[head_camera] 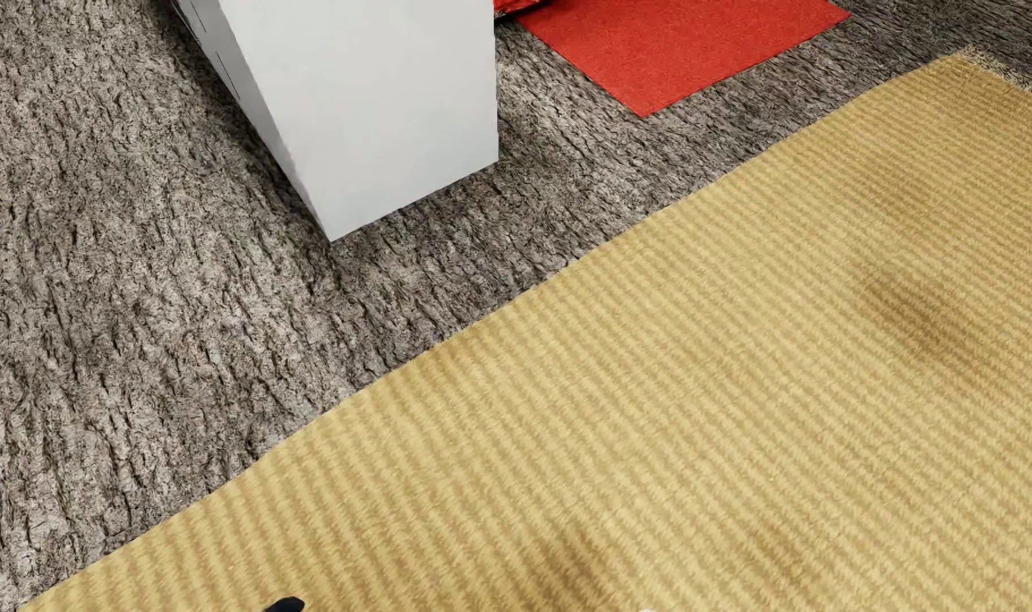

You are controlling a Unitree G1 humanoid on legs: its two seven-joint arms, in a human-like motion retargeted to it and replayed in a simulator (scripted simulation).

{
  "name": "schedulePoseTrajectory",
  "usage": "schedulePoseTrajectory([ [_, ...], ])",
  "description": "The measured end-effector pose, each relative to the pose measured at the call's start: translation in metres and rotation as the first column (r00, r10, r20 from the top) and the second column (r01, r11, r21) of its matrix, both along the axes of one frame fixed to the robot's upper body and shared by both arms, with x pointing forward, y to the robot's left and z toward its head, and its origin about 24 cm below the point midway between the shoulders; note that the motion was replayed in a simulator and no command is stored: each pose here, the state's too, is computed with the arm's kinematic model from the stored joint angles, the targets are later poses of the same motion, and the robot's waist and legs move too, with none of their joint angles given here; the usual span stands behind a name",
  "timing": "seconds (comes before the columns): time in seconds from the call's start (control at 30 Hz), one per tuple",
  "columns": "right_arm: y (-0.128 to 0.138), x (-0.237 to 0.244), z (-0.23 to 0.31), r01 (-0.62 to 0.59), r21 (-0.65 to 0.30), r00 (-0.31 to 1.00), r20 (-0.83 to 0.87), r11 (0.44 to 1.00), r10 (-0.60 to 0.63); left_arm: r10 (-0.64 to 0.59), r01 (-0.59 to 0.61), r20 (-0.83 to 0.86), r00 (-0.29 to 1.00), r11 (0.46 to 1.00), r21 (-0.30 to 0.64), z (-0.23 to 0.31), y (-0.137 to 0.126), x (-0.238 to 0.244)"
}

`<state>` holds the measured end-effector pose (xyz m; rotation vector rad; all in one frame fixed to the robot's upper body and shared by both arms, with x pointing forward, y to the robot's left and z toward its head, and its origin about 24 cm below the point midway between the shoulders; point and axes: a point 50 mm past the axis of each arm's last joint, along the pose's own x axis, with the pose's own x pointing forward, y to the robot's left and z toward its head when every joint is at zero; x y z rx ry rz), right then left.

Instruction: Circle the counter

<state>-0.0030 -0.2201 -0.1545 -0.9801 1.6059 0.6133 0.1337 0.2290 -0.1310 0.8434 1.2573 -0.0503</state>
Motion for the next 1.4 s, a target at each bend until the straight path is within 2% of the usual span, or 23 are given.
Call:
schedulePoseTrajectory([
  [0.03, 0.001, -0.013, -0.002, -0.097, 0.064, 0.993, -0.061, 0.993, 0.101, -0.074, 0.074, 0.026, 0.997, 0.997, 0.008, 0.005, 0.009, 0.007],
  [0.07, -0.001, -0.026, -0.001, -0.078, 0.097, 0.989, -0.116, 0.992, 0.089, -0.167, 0.166, 0.048, 0.985, 0.986, 0.028, 0.011, 0.018, 0.012],
  [0.1, -0.009, -0.035, 0.000, 0.022, 0.066, 0.991, -0.132, 0.998, -0.013, -0.226, 0.222, 0.066, 0.972, 0.973, 0.060, 0.018, 0.028, 0.013],
  [0.13, -0.016, -0.038, 0.002, 0.053, 0.019, 0.989, -0.137, 0.998, -0.050, -0.242, 0.235, 0.080, 0.967, 0.969, 0.081, 0.023, 0.036, 0.010],
  [0.2, -0.031, -0.027, 0.005, -0.078, -0.098, 0.992, -0.110, 0.992, 0.068, -0.178, 0.172, 0.065, 0.982, 0.982, 0.078, 0.025, 0.050, -0.008],
  [0.3, -0.039, 0.017, 0.008, -0.282, -0.241, 0.958, -0.017, 0.929, 0.287, -0.049, 0.047, 0.021, 0.999, 0.994, 0.097, 0.018, 0.055, -0.044],
  [0.33, -0.041, 0.038, 0.008, -0.294, -0.263, 0.949, 0.038, 0.919, 0.314, 0.022, -0.024, 0.036, 0.999, 0.996, 0.082, 0.014, 0.049, -0.055],
  [0.4, -0.046, 0.100, 0.020, -0.336, -0.325, 0.901, 0.163, 0.884, 0.403, 0.090, -0.090, -0.014, 0.996, 0.996, -0.025, -0.002, 0.013, -0.077],
  [0.47, -0.047, 0.169, 0.047, -0.324, -0.427, 0.817, 0.323, 0.844, 0.477, 0.036, -0.051, -0.112, 0.993, 0.991, -0.127, -0.012, -0.020, -0.098],
  [0.5, -0.045, 0.201, 0.064, -0.270, -0.450, 0.763, 0.440, 0.851, 0.474, 0.036, -0.056, -0.147, 0.988, 0.989, -0.138, -0.014, -0.027, -0.107],
  [0.57, -0.034, 0.258, 0.108, -0.158, -0.423, 0.591, 0.684, 0.892, 0.428, 0.149, -0.176, -0.176, 0.973, 0.974, -0.144, -0.016, -0.031, -0.120],
  [0.63, -0.018, 0.302, 0.154, -0.140, -0.383, 0.401, 0.821, 0.913, 0.407, 0.262, -0.285, -0.182, 0.948, 0.952, -0.110, -0.018, -0.025, -0.130],
  [0.77, 0.034, 0.338, 0.225, -0.224, -0.343, 0.039, 0.932, 0.912, 0.360, 0.221, -0.234, -0.192, 0.956, 0.971, -0.049, -0.021, -0.015, -0.129],
  [0.83, 0.054, 0.330, 0.228, -0.316, -0.331, -0.013, 0.939, 0.889, 0.345, 0.180, -0.192, -0.166, 0.970, 0.980, -0.057, -0.021, -0.013, -0.119],
  [0.93, 0.059, 0.297, 0.186, -0.416, -0.381, 0.099, 0.883, 0.825, 0.458, 0.108, -0.118, -0.096, 0.989, 0.987, -0.105, -0.020, -0.028, -0.098],
  [1.0, 0.044, 0.262, 0.136, -0.444, -0.417, 0.287, 0.772, 0.793, 0.567, 0.007, -0.015, -0.049, 0.999, 0.987, -0.160, -0.019, -0.044, -0.076],
  [1.07, 0.029, 0.220, 0.081, -0.445, -0.377, 0.531, 0.619, 0.813, 0.578, -0.094, 0.099, 0.043, 0.995, 0.985, -0.141, -0.010, -0.049, -0.045],
  [1.13, 0.018, 0.159, 0.029, -0.363, -0.248, 0.803, 0.406, 0.898, 0.437, -0.113, 0.135, 0.199, 0.973, 0.985, -0.104, 0.007, -0.051, -0.015],
  [1.17, 0.015, 0.125, 0.012, -0.336, -0.193, 0.888, 0.260, 0.922, 0.378, -0.118, 0.153, 0.277, 0.953, 0.982, -0.107, 0.016, -0.051, -0.001],
  [1.23, 0.024, 0.067, -0.005, -0.395, -0.053, 0.915, 0.066, 0.917, 0.398, -0.167, 0.230, 0.405, 0.899, 0.967, -0.113, 0.034, -0.054, 0.027],
  [1.27, 0.032, 0.044, -0.008, -0.401, -0.002, 0.914, 0.064, 0.916, 0.401, -0.210, 0.284, 0.452, 0.867, 0.953, -0.103, 0.044, -0.057, 0.042],
  [1.33, 0.048, 0.002, -0.007, -0.257, 0.065, 0.962, 0.110, 0.964, 0.249, -0.291, 0.379, 0.509, 0.810, 0.922, -0.076, 0.059, -0.065, 0.065],
  [1.4, 0.061, -0.025, -0.007, -0.125, 0.126, 0.990, 0.083, 0.984, 0.115, -0.316, 0.393, 0.501, 0.806, 0.918, -0.052, 0.060, -0.067, 0.072],
])
